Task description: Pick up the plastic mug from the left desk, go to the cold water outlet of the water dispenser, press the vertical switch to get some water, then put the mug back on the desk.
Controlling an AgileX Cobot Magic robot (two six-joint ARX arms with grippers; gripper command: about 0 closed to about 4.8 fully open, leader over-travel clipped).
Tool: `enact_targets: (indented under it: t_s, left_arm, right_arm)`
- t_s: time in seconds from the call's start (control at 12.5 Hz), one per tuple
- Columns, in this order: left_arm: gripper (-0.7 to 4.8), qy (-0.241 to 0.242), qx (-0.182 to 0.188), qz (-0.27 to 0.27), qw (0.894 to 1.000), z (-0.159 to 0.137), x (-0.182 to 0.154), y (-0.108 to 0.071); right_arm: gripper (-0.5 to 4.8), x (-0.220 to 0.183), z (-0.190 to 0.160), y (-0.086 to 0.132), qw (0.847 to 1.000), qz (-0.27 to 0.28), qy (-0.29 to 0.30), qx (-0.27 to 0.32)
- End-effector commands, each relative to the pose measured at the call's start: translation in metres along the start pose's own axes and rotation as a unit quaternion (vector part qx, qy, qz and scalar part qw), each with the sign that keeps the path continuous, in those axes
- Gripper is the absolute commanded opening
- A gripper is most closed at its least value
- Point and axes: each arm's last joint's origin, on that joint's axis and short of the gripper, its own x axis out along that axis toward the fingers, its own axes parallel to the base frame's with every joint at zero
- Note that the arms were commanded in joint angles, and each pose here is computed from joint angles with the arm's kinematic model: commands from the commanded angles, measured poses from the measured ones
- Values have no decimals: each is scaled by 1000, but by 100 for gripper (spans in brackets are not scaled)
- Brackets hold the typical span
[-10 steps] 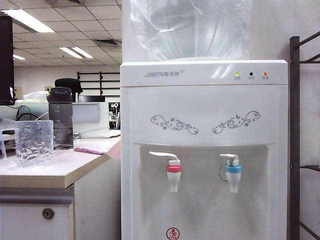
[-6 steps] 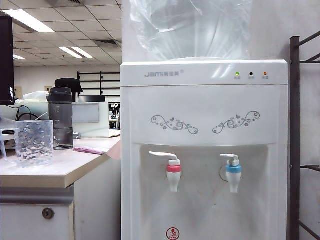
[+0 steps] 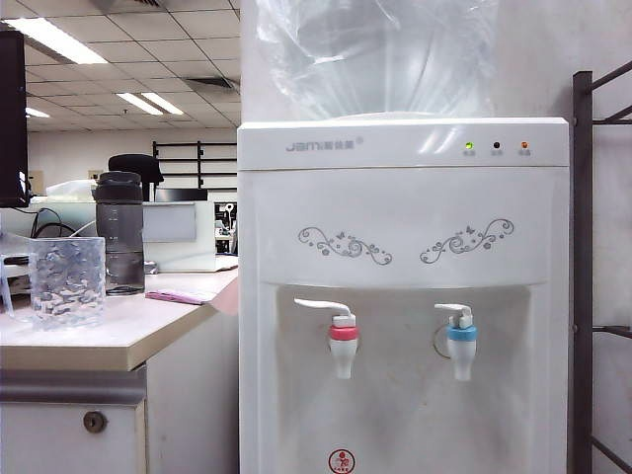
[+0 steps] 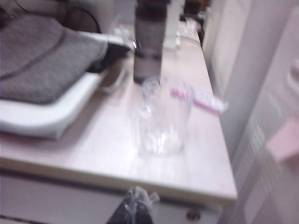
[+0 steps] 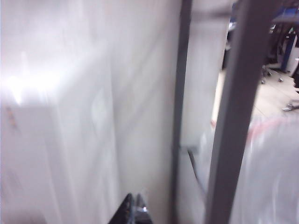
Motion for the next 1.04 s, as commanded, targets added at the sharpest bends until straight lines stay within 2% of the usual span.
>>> enact_targets:
  t_s: [0.08,0.16,0.24,0.32,0.4,0.48,0.56,0.72,0.88,0.96,1.04]
  left_arm:
    - [-6,-51,-43,16,998,22,-5,1]
    - [-6,-62,-45,16,997,29,-8,1]
    - [-6,-87,-47,26,995,54,-14,1]
    - [-6,-94,-48,25,994,63,-14,0]
    - [-6,-93,-47,25,994,77,-10,0]
    - [-6,-67,-77,14,995,87,14,-3]
    - [-6,-67,-78,12,995,88,17,-4]
    - [-6,-23,-73,-12,997,79,39,-13]
    - [-6,-9,-71,-12,997,75,46,-18]
    - [-6,-5,-69,1,998,72,54,-20]
    - [-6,-3,-69,1,998,71,57,-20]
  right_arm:
    - [-1,-7,26,1,999,5,-33,42]
    - [-1,-12,40,2,998,6,-47,43]
    - [-1,-20,82,4,997,8,-63,39]
    - [-1,-19,93,5,998,10,-56,38]
    - [-1,-11,115,8,997,39,-50,35]
    - [-1,18,135,20,984,175,-4,31]
    - [-2,22,135,22,981,191,-3,30]
    - [-2,33,133,36,972,234,5,35]
    - [-2,37,128,47,964,262,23,37]
    - [-2,35,124,68,951,307,35,17]
    - [-2,31,123,76,947,319,35,3]
